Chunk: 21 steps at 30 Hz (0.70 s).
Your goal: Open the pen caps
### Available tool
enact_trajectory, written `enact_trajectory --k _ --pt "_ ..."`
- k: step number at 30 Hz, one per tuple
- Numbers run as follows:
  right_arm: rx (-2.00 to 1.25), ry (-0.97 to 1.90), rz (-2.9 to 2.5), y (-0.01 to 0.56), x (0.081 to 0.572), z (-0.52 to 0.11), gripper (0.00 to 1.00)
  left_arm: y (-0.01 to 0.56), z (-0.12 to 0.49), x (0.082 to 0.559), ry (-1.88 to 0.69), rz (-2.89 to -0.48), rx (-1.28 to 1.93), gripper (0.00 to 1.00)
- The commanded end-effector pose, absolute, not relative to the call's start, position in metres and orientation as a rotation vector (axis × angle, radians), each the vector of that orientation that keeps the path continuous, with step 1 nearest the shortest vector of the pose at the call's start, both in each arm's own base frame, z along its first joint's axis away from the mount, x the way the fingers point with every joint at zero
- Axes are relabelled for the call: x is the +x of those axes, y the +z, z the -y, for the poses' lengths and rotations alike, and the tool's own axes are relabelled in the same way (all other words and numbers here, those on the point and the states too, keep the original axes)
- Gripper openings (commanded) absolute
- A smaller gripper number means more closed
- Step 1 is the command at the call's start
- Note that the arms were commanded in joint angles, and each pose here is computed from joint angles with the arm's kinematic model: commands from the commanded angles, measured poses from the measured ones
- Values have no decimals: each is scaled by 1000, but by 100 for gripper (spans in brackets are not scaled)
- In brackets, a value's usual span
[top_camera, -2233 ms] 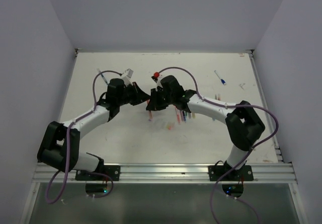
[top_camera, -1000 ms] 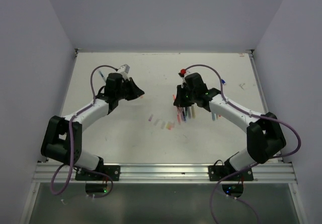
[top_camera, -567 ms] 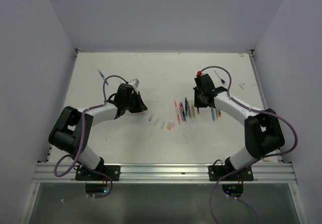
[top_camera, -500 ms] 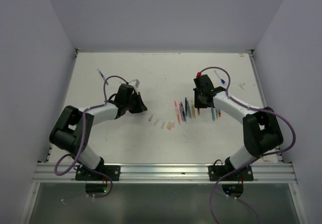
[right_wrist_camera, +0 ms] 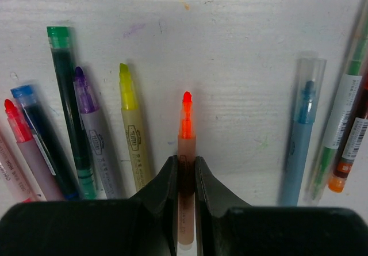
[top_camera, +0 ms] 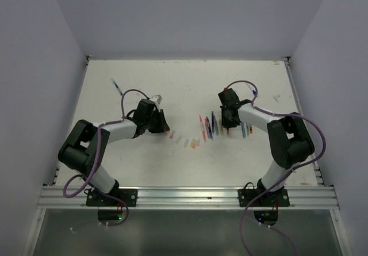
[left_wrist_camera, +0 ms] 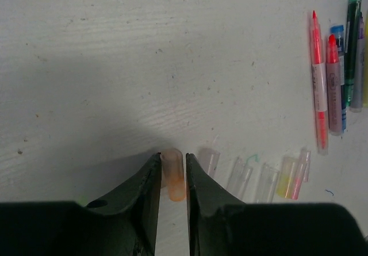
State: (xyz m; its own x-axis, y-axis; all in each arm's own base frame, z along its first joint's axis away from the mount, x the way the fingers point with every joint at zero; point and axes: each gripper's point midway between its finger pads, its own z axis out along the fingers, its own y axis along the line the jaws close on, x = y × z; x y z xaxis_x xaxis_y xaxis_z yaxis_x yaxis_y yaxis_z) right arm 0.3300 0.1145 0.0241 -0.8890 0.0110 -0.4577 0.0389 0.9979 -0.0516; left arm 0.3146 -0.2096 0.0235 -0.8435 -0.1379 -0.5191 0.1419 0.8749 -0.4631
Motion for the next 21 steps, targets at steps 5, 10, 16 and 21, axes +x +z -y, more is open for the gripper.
enact_trajectory --k 5,10,16,21 --pt "53 -10 -2670 11 335 -129 1 19 209 310 -675 -2470 7 31" --pt "52 13 -2665 12 333 -132 5 20 209 310 -671 -2465 0 42" --pt "47 36 -2651 20 332 -133 9 27 207 313 -659 -2449 -13 47" --pt "42 53 -2640 25 332 -134 17 38 204 319 -628 -2425 -17 50"
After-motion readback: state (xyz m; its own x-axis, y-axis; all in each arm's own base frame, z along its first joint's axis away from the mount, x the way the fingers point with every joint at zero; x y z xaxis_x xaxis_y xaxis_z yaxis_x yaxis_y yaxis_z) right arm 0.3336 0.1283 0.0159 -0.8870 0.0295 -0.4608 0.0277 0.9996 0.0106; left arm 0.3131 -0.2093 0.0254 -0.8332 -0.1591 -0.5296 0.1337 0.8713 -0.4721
